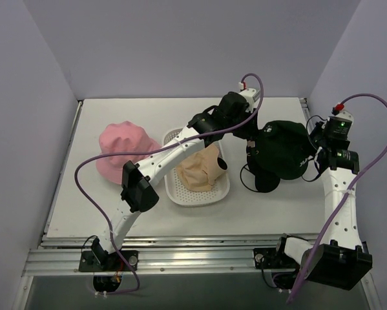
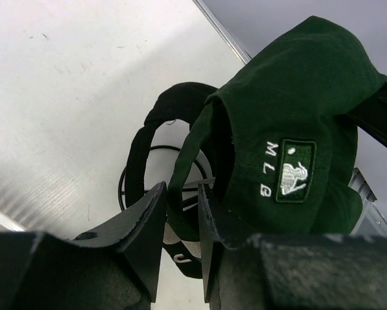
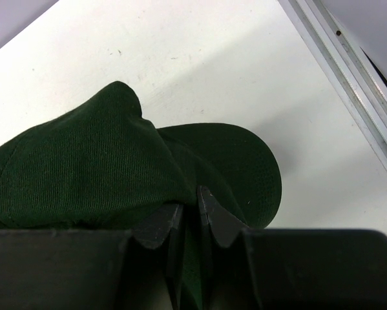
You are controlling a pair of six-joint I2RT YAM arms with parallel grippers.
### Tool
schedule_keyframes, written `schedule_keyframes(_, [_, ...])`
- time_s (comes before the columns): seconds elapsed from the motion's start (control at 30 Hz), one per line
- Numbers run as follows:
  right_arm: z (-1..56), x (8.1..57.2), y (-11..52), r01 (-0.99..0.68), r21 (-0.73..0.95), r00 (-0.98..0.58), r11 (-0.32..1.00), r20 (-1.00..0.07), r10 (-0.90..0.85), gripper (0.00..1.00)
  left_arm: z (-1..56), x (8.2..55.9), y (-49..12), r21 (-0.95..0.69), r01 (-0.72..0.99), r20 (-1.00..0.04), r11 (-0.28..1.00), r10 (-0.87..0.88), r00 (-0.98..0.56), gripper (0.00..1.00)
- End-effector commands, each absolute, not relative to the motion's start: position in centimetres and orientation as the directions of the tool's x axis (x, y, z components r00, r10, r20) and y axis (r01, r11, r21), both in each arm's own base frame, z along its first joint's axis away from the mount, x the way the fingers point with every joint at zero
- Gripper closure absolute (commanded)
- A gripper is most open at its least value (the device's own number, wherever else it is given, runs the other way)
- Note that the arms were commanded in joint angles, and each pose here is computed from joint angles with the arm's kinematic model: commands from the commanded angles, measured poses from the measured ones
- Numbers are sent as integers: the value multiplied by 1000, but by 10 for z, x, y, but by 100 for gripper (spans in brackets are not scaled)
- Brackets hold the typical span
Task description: Stack the hats
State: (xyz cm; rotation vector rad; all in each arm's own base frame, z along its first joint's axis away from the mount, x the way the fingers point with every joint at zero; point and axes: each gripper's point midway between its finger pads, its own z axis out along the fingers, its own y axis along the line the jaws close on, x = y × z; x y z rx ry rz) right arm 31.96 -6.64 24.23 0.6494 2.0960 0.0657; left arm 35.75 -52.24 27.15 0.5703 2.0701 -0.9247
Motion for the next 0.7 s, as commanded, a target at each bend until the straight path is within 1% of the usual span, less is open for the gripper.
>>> schedule_keyframes(0.0, [254, 322, -65, 396, 285, -412, 873, -794, 446, 92, 292, 359, -525, -412, 670, -828, 618, 54, -559, 66])
schedule_keyframes(0.13, [251, 321, -67, 410, 279, -414, 868, -791, 450, 92, 291, 362, -522, -404, 657, -830, 637, 46, -555, 75])
schedule_keyframes(0.17, [250, 320, -67, 414, 278, -414, 867, -791, 451, 92, 290, 363, -521, -401, 652, -831, 644, 44, -554, 80])
schedule_keyframes(0.27, [246, 316, -68, 432, 277, -415, 858, -784, 462, 91, 293, 365, -515, -392, 635, -833, 665, 35, -552, 90])
schedule_keyframes(0.37, [242, 312, -68, 444, 282, -414, 851, -777, 474, 90, 293, 366, -513, -388, 630, -833, 673, 36, -552, 97])
schedule_keyframes(0.67, [227, 299, -69, 492, 288, -403, 822, -762, 508, 88, 291, 364, -511, -404, 611, -819, 681, 29, -573, 98])
